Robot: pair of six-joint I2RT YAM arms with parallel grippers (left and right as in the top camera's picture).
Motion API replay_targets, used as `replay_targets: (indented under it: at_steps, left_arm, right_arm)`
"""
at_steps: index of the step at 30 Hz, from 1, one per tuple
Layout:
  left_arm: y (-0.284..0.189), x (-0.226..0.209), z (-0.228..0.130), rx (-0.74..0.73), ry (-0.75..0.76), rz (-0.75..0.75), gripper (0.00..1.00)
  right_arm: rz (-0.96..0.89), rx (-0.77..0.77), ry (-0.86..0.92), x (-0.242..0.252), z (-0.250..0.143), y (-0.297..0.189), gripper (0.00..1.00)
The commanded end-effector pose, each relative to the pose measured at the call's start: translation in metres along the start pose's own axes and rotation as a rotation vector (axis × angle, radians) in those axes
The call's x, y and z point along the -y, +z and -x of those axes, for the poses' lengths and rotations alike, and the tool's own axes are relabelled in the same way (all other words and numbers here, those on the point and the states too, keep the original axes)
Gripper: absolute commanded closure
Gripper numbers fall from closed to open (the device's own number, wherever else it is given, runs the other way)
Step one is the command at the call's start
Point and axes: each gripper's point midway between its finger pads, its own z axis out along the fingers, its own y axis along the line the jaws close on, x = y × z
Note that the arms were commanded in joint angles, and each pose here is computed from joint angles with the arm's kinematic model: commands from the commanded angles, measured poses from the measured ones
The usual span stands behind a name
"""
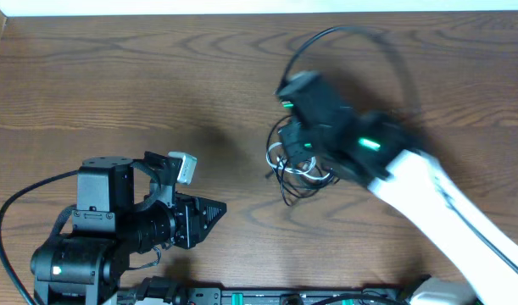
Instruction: Untangle cables
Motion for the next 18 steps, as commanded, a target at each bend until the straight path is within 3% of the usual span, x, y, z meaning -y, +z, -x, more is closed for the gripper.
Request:
replay_targets:
  at_steps: [1, 6, 9, 14, 18]
  left_arm:
    - [0.0, -0.002, 0.0, -0.002, 0.01, 0.011, 0.64]
    - [0.0, -0.001, 0.001, 0.003, 0.0, 0.008, 0.73]
    - [0.0, 0.013, 0.009, 0.027, 0.027, -0.072, 0.92]
    - [0.0, 0.015, 0.011, 0.037, 0.047, -0.083, 0.92]
    - [0.0, 0.015, 0.011, 0.038, 0.062, -0.081, 0.92]
  right_arm:
    - [0.046, 0.217, 0.002, 0.001, 0.035, -0.076, 0.99]
    - [0.101, 0.405, 0.025, 0.005, 0.047, -0.146, 0.99]
    - [0.113, 0.46, 0.014, 0.01, 0.043, -0.173, 0.99]
    - [0.007, 0.359, 0.012, 0.028, 0.021, -0.158, 0.99]
    - [-0.218, 0.223, 0.072, 0.066, -0.005, -0.137, 0.99]
